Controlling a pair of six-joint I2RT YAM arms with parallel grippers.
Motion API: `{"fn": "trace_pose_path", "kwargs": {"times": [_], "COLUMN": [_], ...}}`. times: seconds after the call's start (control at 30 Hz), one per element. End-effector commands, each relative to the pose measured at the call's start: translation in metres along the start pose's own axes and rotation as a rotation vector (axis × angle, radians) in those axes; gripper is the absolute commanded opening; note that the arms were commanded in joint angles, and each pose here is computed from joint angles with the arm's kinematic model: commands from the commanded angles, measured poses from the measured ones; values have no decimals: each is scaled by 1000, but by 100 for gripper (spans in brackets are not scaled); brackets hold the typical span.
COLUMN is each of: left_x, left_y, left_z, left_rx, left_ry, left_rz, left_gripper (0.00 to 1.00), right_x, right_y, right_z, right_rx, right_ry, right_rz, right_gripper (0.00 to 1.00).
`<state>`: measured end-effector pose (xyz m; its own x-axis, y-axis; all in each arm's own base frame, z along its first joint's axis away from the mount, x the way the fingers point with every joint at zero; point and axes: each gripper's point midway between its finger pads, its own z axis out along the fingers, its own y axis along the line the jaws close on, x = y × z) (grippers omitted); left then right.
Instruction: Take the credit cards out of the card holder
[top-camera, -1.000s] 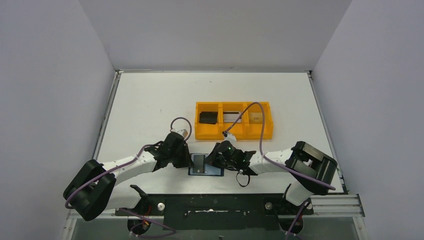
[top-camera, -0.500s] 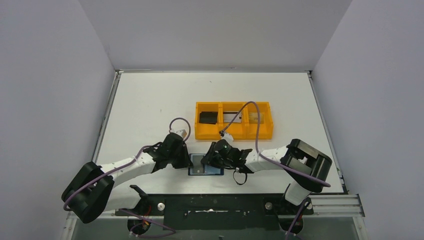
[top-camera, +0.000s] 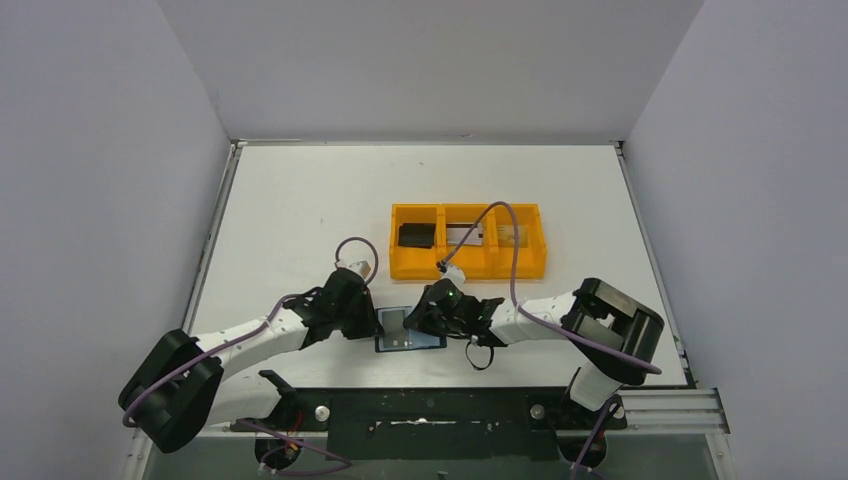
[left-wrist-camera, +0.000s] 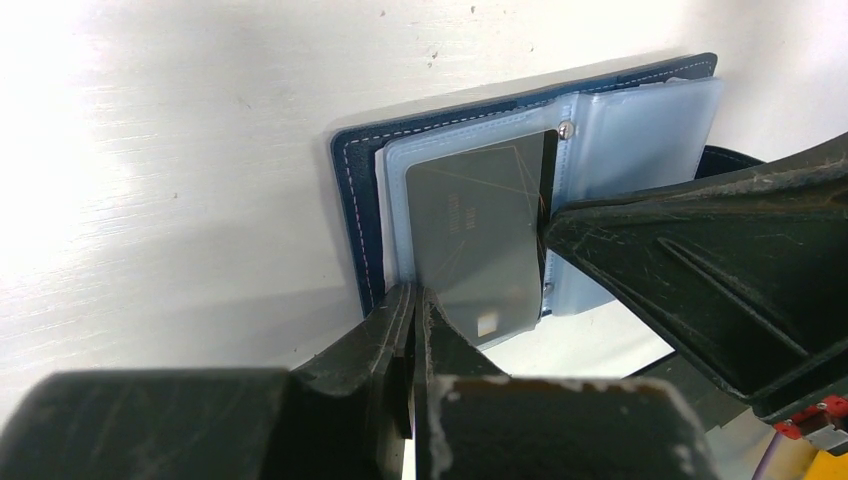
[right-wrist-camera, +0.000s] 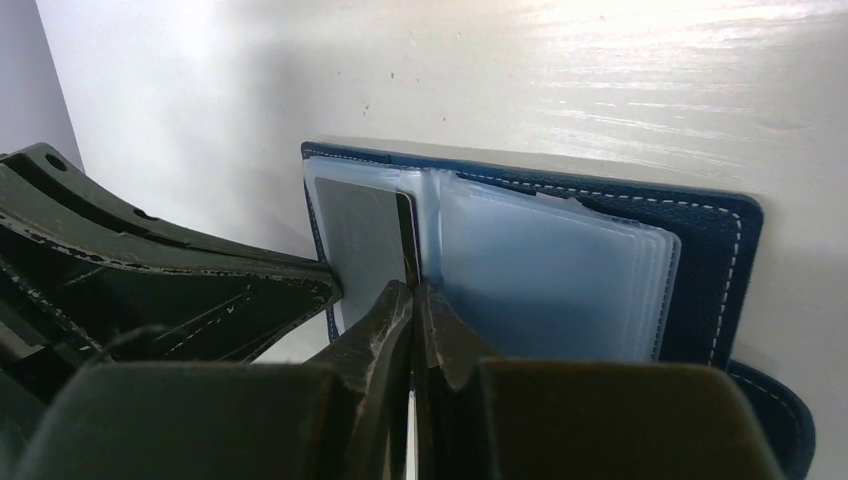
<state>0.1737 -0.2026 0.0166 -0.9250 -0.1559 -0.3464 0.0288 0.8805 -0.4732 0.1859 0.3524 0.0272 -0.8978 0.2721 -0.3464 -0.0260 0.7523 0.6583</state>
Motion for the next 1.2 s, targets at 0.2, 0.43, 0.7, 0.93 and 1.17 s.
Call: {"fn": "trace_pose_path", "kwargs": {"times": [0.2,0.43,0.7,0.93,1.17], "left_x": [-2,-4,-4,1,0], "left_y": [12,11,5,6,4], "left_z": [-4,-3,-1,0,0], "left_rx": [-66,-64,-41,-29,-17], "left_ry": [-26,-28,-19,-9,-13], "left_rz": [-13,-15,-8,-13,-19], "left_gripper": [0,0,0,0,0], "right_x": [-15,-15,-2,2,1], "right_y": [25,8,31,27,57], "right_z": [-22,-23,-3,3,-8], "right_rx": [-100,-33,-105,-99,-254], "right_ry": [-86,-79,5,40,25], "right_rz": [25,47,-23,-15,-28], "right_gripper": [0,3,21,21,0]}}
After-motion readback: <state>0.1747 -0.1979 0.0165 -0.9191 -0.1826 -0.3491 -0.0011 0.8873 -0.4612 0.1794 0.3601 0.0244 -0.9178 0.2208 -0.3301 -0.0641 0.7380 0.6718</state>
